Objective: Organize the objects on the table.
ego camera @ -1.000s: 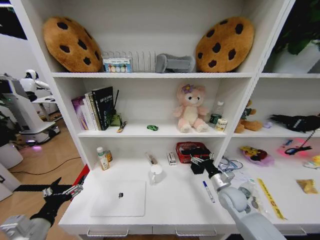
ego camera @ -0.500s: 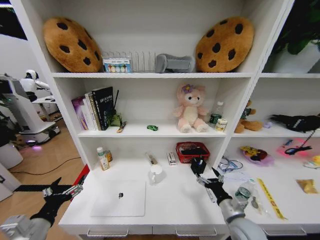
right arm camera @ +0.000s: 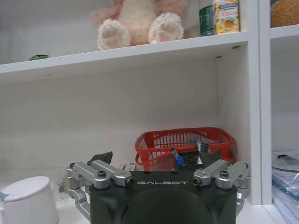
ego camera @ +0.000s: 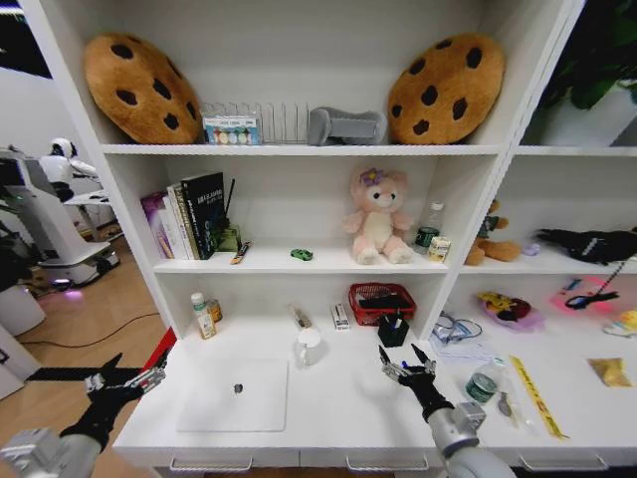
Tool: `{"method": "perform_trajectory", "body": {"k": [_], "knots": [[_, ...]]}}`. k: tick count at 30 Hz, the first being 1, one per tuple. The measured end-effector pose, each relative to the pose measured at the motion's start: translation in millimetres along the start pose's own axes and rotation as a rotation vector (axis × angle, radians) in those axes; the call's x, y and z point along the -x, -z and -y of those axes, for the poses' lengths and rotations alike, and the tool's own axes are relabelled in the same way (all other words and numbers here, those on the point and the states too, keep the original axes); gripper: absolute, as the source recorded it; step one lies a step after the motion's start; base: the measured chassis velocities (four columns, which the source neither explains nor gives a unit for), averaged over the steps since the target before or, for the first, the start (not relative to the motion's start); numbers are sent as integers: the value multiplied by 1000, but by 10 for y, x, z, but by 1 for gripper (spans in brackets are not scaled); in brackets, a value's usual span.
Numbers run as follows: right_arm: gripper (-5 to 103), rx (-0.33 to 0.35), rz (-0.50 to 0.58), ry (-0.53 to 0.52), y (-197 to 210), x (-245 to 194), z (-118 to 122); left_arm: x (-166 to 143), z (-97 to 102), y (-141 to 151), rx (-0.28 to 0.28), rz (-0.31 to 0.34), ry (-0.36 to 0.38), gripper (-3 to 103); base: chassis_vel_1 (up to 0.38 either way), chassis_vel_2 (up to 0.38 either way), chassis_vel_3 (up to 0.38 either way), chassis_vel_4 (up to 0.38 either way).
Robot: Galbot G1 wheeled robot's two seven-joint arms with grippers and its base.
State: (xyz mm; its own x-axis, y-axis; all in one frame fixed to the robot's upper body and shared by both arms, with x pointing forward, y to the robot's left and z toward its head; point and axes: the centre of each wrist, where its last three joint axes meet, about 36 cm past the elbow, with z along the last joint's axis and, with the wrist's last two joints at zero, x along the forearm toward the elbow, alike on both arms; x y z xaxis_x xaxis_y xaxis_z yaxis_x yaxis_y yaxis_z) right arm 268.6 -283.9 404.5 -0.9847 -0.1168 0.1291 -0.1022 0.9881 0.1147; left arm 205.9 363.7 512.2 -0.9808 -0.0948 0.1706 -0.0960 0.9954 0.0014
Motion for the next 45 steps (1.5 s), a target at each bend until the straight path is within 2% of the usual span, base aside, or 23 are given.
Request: {"method": "perform_trajectory", "body": {"k": [15, 21, 23, 30, 45], "knots": [[100, -17, -24, 61, -105, 67, -114, 0, 0, 0, 0, 0, 0, 100, -152, -178, 192, 170], [100, -29, -79, 81, -146, 65, -168, 0, 0, 0, 0, 0, 0, 100, 7, 16, -9, -13], [100, -48, -153, 90, -300, 154, -164, 0, 0, 0, 0, 0, 0, 100, 29, 32, -15, -15], [100, -43, -229, 64, -537, 306, -193, 0, 0, 0, 0, 0, 0, 100, 0, 0, 0, 0], [100, -57, -264, 60, -825, 469, -125, 0, 0, 0, 0, 0, 0, 100, 0, 0, 0, 0]]}}
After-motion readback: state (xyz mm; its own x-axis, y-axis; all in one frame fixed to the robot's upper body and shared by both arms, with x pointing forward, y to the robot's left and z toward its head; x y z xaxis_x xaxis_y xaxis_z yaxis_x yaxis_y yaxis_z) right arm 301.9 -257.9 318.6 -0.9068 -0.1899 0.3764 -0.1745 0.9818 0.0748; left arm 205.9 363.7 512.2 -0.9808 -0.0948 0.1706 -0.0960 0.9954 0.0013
